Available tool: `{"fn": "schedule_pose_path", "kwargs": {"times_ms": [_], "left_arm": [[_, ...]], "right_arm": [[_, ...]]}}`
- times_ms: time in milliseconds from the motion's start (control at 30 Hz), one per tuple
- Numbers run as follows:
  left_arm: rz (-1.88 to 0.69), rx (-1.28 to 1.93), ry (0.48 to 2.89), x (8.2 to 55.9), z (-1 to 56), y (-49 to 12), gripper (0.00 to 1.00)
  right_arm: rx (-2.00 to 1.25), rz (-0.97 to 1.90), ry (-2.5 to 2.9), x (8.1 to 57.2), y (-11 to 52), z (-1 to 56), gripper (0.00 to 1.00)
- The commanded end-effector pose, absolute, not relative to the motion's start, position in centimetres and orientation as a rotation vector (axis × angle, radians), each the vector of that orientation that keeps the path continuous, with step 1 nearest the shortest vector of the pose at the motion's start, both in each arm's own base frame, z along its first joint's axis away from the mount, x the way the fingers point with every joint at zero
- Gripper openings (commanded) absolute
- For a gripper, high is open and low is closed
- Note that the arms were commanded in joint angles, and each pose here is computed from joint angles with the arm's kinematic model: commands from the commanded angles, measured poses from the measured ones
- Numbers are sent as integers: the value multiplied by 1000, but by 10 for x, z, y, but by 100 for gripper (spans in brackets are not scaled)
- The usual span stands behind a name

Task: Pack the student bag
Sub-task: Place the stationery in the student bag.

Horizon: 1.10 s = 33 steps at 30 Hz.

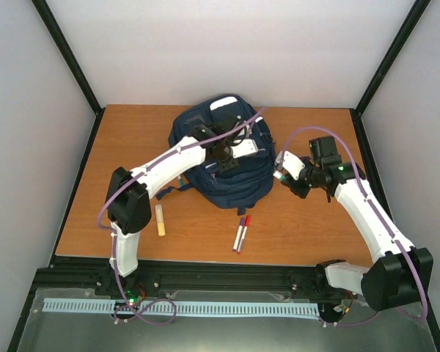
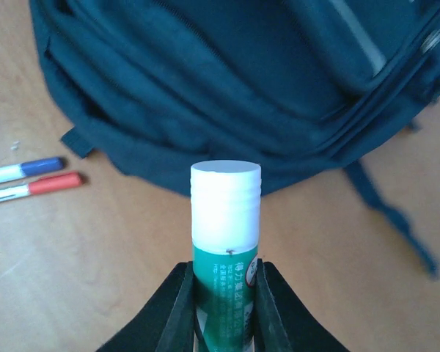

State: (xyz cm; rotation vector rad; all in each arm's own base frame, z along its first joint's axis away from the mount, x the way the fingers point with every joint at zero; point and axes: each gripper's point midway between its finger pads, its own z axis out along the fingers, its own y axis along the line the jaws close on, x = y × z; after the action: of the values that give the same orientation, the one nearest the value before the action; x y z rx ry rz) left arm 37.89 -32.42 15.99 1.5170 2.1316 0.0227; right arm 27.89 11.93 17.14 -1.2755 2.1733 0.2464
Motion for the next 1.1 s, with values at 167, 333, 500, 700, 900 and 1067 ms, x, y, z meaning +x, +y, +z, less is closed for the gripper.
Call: {"fn": "schedule_pose_path", "kwargs": {"times_ms": [167,333,500,700,900,1067], "left_arm": [[-76,1303,2050,406,251,-311,1],[-152,1309,2067,406,263,-303,1],[-206,1336,2073,402,268,-298,1],[-222,1343,2037,403,280,-295,1],[-258,1335,2057,407,277,-295,1],[-267,1327,2062,409,276,-295,1]], "right_arm": [[-1571,-69,1797,323,145,214,3],[-1698,-166,1617,339,169,220,3],[-1752,-212,1508,365,193,216,3],[-1787,-250,1425,403,231,204,3],[-1812,-320,1330,435,262,203,5],[-1774,-349,1335,445,267,208,31]]}}
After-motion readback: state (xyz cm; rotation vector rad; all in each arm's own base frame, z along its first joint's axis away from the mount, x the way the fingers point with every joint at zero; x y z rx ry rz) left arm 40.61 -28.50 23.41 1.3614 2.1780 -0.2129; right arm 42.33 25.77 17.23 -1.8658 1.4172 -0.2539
